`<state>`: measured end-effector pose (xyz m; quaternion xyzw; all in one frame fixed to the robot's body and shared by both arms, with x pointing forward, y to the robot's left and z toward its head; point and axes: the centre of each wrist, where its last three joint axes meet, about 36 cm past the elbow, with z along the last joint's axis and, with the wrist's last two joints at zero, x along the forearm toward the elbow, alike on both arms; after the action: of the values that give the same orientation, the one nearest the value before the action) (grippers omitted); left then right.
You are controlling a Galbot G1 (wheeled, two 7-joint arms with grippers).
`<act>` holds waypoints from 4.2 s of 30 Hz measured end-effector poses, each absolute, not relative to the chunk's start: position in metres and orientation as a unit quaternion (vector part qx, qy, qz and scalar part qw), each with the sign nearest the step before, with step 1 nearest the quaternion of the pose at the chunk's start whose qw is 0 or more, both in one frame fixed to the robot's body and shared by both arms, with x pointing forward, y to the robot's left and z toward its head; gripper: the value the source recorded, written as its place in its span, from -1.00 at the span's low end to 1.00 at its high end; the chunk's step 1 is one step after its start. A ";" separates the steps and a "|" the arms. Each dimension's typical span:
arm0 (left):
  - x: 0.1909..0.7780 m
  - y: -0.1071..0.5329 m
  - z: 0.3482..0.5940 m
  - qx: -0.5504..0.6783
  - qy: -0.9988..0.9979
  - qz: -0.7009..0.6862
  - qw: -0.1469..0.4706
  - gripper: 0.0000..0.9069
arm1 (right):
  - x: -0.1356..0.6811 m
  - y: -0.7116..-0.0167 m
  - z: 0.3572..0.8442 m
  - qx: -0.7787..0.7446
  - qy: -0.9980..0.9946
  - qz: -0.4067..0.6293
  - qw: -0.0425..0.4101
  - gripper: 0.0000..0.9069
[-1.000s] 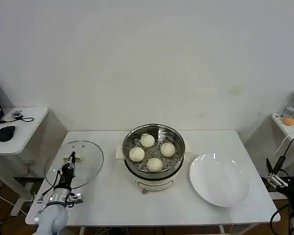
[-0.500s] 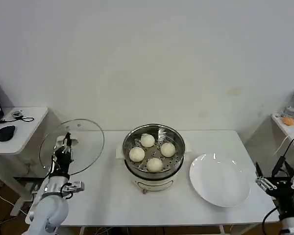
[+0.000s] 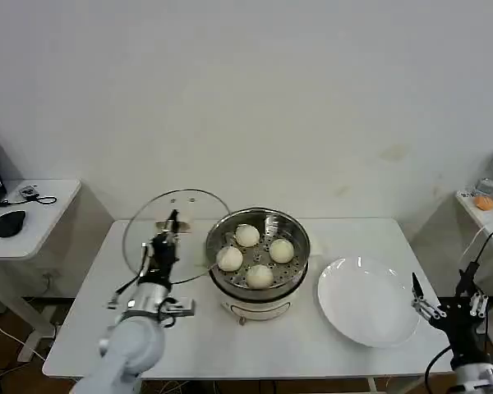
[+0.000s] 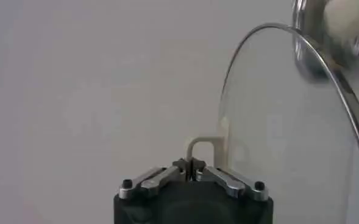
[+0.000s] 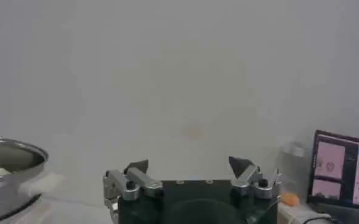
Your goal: Take steamed baozi put them in steamer then cover it.
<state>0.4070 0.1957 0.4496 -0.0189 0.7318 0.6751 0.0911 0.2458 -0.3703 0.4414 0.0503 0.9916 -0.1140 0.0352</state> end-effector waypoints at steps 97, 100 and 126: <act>0.413 0.030 0.439 0.049 0.731 0.679 0.053 1.00 | 0.249 -0.322 0.424 0.006 0.993 -0.116 0.016 1.00; 0.406 0.040 0.443 0.048 0.737 0.672 0.056 1.00 | 0.248 -0.322 0.424 0.006 0.993 -0.116 0.014 1.00; 0.355 0.199 0.428 -0.023 0.971 0.236 0.027 1.00 | 0.244 -0.322 0.421 -0.026 0.995 -0.095 -0.003 1.00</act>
<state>0.3546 0.1989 0.4278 -0.0225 0.9710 0.2365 0.0273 0.2440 -0.3220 0.4206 -0.0263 0.9951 -0.0949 -0.0027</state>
